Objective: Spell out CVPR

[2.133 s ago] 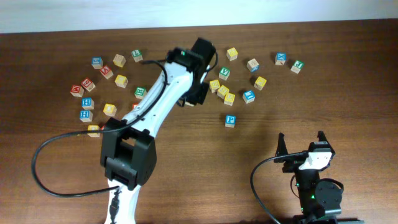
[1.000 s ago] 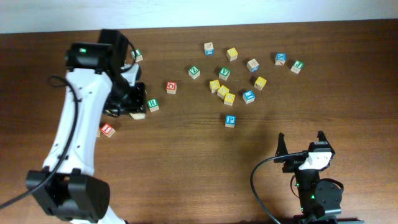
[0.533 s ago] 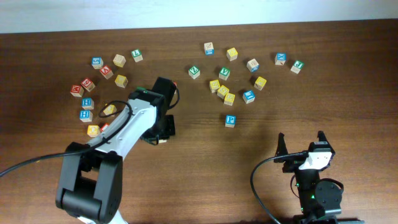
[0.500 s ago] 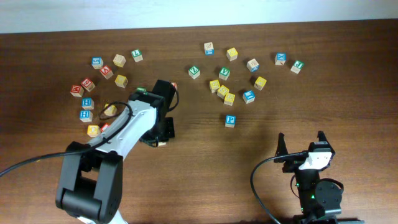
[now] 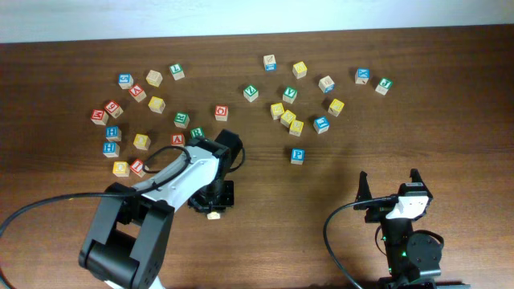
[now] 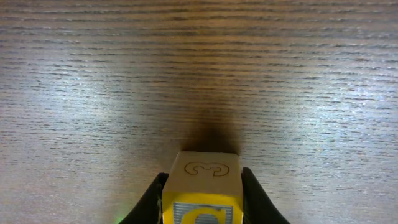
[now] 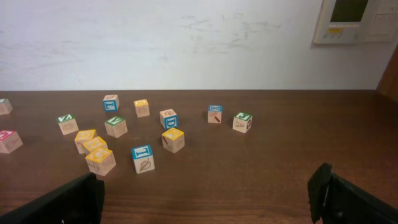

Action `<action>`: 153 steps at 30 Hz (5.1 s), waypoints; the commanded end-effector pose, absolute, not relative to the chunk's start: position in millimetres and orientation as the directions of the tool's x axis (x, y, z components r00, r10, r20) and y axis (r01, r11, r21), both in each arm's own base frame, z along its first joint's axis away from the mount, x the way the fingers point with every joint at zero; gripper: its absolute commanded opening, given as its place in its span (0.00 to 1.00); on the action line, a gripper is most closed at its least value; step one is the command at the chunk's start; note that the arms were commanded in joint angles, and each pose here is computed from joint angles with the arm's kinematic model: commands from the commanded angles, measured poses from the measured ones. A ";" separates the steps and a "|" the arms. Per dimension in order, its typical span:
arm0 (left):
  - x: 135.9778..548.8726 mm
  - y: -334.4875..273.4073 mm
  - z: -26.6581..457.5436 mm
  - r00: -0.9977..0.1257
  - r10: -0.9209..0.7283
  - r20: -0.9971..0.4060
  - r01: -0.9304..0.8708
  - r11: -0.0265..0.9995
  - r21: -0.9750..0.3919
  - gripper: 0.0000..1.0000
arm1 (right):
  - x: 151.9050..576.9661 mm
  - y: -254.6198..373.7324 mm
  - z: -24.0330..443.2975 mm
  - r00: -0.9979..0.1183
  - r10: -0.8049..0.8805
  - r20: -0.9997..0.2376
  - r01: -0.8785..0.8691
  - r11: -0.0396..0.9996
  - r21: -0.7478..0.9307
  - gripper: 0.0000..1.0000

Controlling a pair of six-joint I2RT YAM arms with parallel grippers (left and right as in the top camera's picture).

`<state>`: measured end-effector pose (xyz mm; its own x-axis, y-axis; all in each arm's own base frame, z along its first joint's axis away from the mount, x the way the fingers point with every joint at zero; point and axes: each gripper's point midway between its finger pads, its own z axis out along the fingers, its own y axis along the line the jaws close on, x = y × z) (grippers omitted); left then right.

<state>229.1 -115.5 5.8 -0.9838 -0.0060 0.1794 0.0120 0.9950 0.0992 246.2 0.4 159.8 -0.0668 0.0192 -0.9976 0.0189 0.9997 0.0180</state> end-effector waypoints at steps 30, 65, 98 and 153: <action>235.6 -121.1 4.7 -0.989 0.015 0.149 0.026 0.997 0.072 0.27 | 245.9 -3.4 156.8 -0.073 0.019 -0.997 0.038 0.999 0.017 0.98; 385.8 -4.9 124.6 -0.914 -0.346 -0.211 -0.352 0.936 -0.009 0.99 | 245.9 -3.4 156.8 -0.073 0.019 -0.997 0.038 0.999 0.017 0.99; 416.9 45.4 134.0 -0.833 -0.401 -0.382 -0.451 0.891 0.049 0.99 | 245.9 -3.4 156.8 -0.073 0.019 -0.997 0.038 0.999 0.017 0.98; 419.9 -38.7 123.2 -0.930 -0.172 -0.326 -0.141 0.983 -0.117 0.99 | 246.1 -5.4 159.4 -0.063 0.013 -0.998 0.049 0.999 0.010 0.98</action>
